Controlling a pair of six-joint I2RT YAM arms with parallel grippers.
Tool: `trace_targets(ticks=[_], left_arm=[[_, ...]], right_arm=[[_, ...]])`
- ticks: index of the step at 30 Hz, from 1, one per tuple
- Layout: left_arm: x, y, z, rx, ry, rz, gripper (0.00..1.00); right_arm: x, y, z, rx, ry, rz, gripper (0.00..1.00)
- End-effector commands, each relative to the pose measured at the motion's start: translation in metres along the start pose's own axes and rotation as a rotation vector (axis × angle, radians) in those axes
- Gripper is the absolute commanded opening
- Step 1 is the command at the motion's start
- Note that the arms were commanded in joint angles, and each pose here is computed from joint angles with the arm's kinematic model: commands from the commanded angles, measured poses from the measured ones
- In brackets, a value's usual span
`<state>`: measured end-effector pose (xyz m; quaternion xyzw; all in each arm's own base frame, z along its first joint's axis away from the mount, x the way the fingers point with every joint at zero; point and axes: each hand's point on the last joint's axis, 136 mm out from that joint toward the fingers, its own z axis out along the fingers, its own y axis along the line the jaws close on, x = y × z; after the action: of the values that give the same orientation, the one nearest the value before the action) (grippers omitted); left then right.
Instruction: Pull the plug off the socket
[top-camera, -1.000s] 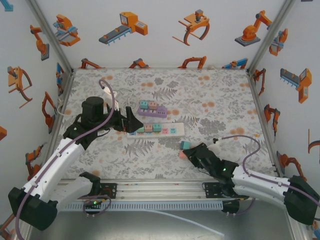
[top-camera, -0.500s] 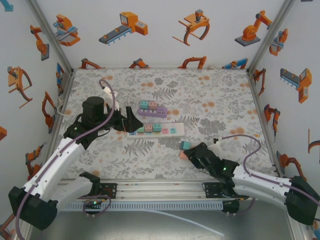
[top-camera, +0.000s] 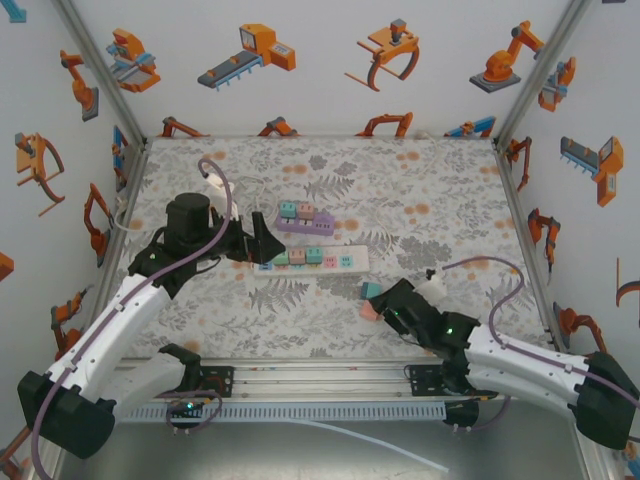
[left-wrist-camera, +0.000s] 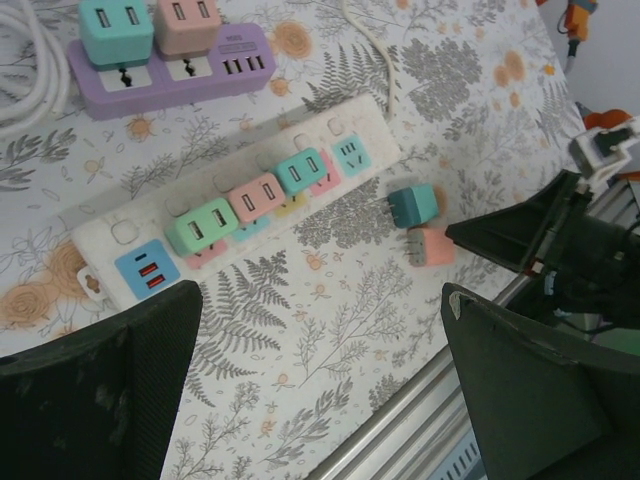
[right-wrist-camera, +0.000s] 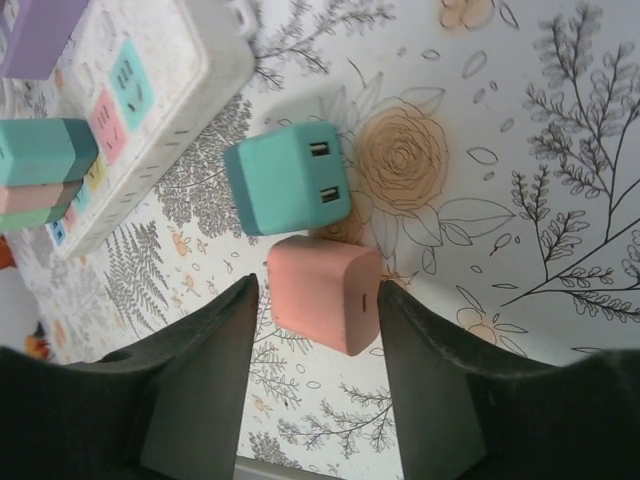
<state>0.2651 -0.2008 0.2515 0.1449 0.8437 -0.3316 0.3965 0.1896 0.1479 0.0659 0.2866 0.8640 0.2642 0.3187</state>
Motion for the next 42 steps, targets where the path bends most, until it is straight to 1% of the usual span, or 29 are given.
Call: trace_targets(ticks=[1, 4, 7, 10, 13, 15, 17, 18, 20, 21, 23, 26, 29, 32, 35, 40, 42], left_arm=[[-0.005, 0.014, -0.004, -0.095, -0.013, -0.015, 0.97], [-0.005, 0.037, -0.010, -0.234, -0.034, -0.055, 0.97], [-0.003, 0.061, -0.020, -0.371, -0.063, -0.092, 0.97], [0.003, 0.078, -0.023, -0.451, -0.075, -0.137, 0.97], [0.010, 0.092, -0.025, -0.518, -0.074, -0.188, 0.97], [0.014, 0.101, -0.026, -0.562, -0.072, -0.232, 0.97], [0.019, 0.110, -0.027, -0.602, -0.059, -0.282, 0.98], [0.022, 0.113, -0.026, -0.612, -0.047, -0.299, 0.98], [0.028, 0.121, -0.023, -0.637, -0.007, -0.339, 1.00], [0.031, 0.124, -0.021, -0.640, 0.010, -0.354, 1.00], [0.037, 0.130, -0.015, -0.636, 0.045, -0.392, 0.98], [0.042, 0.135, -0.005, -0.609, 0.079, -0.432, 0.96], [0.046, 0.137, 0.005, -0.578, 0.100, -0.452, 0.95], [0.051, 0.139, 0.017, -0.546, 0.138, -0.458, 0.94], [0.055, 0.142, 0.026, -0.545, 0.182, -0.451, 0.94], [0.061, 0.149, 0.040, -0.547, 0.224, -0.458, 0.92], [0.064, 0.149, 0.047, -0.527, 0.246, -0.451, 0.91]], right_arm=[[-0.027, 0.025, -0.015, -0.010, -0.107, -0.172, 0.52], [-0.040, 0.057, -0.026, -0.069, -0.157, -0.335, 0.53], [-0.049, 0.094, -0.036, -0.145, -0.213, -0.574, 0.51], [-0.055, 0.126, -0.040, -0.187, -0.294, -0.852, 0.51], [-0.050, 0.162, -0.039, -0.251, -0.369, -1.168, 0.52], [-0.043, 0.179, -0.032, -0.258, -0.405, -1.381, 0.54], [-0.028, 0.194, -0.022, -0.287, -0.398, -1.595, 0.55], [-0.016, 0.198, -0.017, -0.322, -0.371, -1.720, 0.56], [0.014, 0.201, -0.008, -0.430, -0.260, -1.946, 0.56], [0.023, 0.203, -0.005, -0.473, -0.224, -2.006, 0.56], [0.037, 0.204, 0.001, -0.578, -0.132, -2.059, 0.56], [0.045, 0.208, 0.005, -0.712, -0.038, -2.041, 0.56], [0.050, 0.210, 0.012, -0.797, 0.042, -2.016, 0.57], [0.050, 0.212, 0.021, -0.847, 0.118, -1.977, 0.57], [0.052, 0.214, 0.030, -0.883, 0.171, -1.946, 0.56], [0.051, 0.217, 0.047, -0.901, 0.213, -1.906, 0.56], [0.051, 0.216, 0.054, -0.909, 0.222, -1.890, 0.55]])
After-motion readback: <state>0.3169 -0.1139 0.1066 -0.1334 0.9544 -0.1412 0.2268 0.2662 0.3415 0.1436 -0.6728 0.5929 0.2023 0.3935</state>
